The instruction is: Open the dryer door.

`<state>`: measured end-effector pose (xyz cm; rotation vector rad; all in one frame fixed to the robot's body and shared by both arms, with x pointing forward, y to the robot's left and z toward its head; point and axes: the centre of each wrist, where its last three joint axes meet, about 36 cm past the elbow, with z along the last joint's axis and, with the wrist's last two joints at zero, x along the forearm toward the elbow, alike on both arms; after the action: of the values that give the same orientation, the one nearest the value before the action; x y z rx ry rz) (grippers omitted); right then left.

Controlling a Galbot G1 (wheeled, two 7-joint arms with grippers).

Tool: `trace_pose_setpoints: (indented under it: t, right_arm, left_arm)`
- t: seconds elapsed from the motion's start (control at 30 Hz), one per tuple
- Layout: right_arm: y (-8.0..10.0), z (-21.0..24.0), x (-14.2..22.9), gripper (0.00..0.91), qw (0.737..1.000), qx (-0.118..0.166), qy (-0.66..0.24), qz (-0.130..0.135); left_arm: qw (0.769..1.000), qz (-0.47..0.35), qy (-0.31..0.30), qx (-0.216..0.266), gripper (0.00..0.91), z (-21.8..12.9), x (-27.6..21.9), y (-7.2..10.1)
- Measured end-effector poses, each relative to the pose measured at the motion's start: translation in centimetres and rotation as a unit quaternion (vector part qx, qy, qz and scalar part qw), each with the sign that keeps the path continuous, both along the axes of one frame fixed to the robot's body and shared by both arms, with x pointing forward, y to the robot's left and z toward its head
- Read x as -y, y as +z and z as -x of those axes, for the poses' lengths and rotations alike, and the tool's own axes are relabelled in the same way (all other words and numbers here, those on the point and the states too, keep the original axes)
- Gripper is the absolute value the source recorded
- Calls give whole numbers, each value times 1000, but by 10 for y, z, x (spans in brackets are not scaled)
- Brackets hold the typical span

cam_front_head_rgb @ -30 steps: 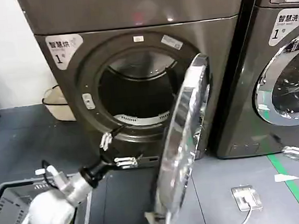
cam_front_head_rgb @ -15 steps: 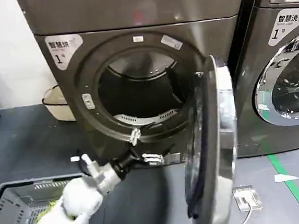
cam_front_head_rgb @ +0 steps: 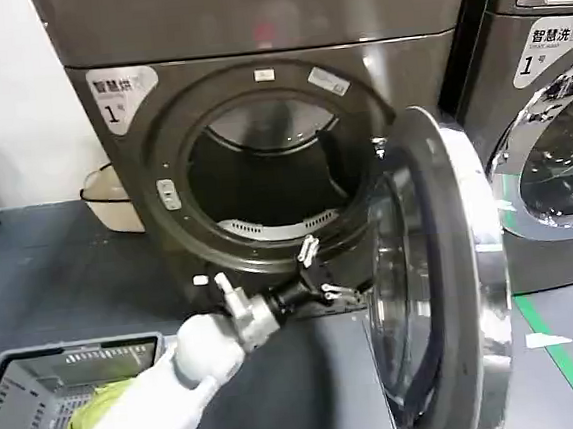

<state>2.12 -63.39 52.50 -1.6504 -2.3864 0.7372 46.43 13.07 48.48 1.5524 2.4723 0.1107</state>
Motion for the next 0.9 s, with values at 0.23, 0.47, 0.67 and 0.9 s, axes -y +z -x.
trace_pose_setpoints:
  t: [0.23,0.47,0.67,0.9]
  right_arm:
    - [14,5,21,907,1000,-7,-13,10]
    - [19,3,25,907,1000,-7,-12,13]
    - [20,1,24,907,1000,-7,-7,11]
    - [20,1,20,907,1000,-8,-2,9]
  left_arm:
    - [1000,-3,-9,-3,907,-14,19,-3]
    - [1000,-5,-13,2,907,-27,41,-2]
    - [1000,-3,-16,8,907,-38,64,1]
    - [1000,2,-23,8,907,-47,96,3]
